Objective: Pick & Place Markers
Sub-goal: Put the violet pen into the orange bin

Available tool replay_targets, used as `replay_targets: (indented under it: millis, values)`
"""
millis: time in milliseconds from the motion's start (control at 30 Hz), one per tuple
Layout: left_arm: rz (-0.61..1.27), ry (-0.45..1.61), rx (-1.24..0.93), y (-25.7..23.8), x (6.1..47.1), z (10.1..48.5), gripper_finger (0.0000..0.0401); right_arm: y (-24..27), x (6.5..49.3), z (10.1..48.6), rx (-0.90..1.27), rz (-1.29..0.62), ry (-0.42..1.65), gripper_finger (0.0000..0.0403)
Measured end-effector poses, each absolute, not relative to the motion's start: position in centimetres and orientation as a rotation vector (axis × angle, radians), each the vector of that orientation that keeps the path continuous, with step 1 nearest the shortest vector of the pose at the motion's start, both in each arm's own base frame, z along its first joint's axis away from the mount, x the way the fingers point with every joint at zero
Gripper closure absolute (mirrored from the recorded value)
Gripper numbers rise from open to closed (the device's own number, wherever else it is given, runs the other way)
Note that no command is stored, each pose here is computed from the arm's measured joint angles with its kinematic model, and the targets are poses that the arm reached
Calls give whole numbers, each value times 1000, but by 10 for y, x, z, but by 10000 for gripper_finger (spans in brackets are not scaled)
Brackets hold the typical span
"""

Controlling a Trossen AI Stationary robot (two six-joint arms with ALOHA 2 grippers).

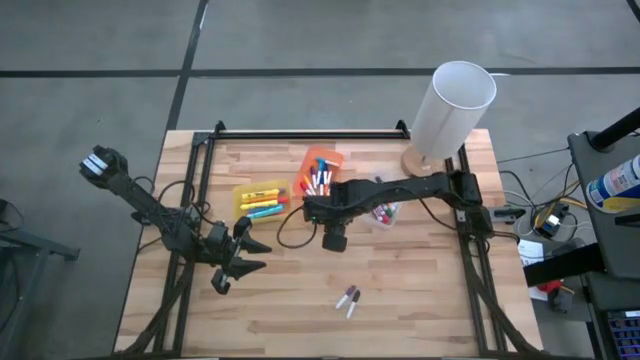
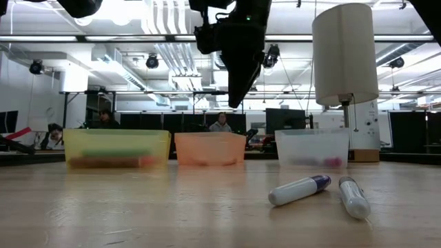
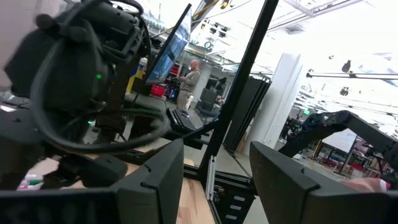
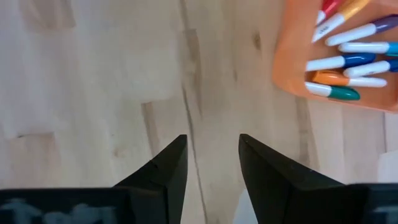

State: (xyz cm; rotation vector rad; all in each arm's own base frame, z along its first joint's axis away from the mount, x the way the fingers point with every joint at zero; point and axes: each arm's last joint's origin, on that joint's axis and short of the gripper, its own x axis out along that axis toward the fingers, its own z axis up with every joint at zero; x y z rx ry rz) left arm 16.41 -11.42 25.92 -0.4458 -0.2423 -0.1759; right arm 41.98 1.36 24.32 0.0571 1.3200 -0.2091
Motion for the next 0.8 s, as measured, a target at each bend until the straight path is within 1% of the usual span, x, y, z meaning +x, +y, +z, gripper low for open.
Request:
replay_targets:
  millis: [333,567,800]
  values:
    - [-176,-242,-446,-114,164,259,222,17,418,243,47,-202,1337,280]
    - [-176,-242,-446,-114,164,259,222,26,414,242,33,-186,1374,277]
    - [-175,-242,-444,-114,164,259,222,59,409,242,-104,-45,1393,286]
